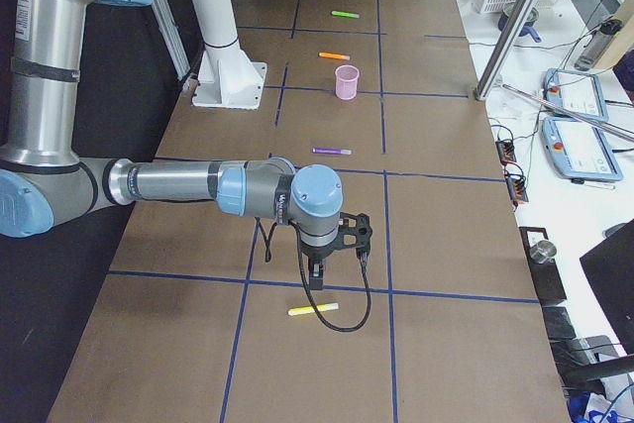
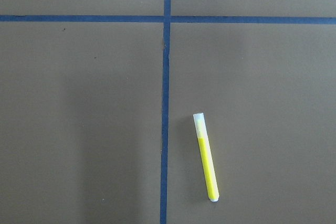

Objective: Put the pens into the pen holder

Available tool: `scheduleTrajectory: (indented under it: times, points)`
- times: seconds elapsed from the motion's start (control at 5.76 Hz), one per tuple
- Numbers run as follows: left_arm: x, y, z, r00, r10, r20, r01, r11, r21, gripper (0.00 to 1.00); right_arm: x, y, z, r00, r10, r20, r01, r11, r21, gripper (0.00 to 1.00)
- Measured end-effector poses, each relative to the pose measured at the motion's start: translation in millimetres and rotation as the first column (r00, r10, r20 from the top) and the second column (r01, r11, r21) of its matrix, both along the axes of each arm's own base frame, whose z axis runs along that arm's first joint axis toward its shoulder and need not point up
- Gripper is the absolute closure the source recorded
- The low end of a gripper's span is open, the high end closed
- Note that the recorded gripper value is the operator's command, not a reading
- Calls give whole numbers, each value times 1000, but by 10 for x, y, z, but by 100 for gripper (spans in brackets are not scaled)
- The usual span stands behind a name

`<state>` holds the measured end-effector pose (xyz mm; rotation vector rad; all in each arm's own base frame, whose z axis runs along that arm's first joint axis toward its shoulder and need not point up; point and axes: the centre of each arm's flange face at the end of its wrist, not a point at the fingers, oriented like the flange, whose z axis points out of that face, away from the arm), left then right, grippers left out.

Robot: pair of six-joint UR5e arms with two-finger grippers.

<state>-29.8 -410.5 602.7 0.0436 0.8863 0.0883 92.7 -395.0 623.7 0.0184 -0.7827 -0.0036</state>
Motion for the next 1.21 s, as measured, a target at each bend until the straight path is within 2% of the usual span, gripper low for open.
scheduleTrajectory:
  times: [0.17,0.52,0.87,1.21]
  points:
    - [475,-170,-151,998,61,-13,-60,998,12,0,-12,6,0,1000,-1,8,1,1000,2,0]
    - [1572,-697,-455,978,207,-31,-204,977,69,0,-23,21,9,1000,-1,15,1,1000,0,0]
    - [2280,-1182,-486,964,261,40,-264,962,76,2,-27,25,13,1000,-1,19,1,1000,-1,0]
    - [2940,-1148,-498,956,279,87,-280,960,5,13,-36,26,14,999,-1,33,1,1000,-1,0]
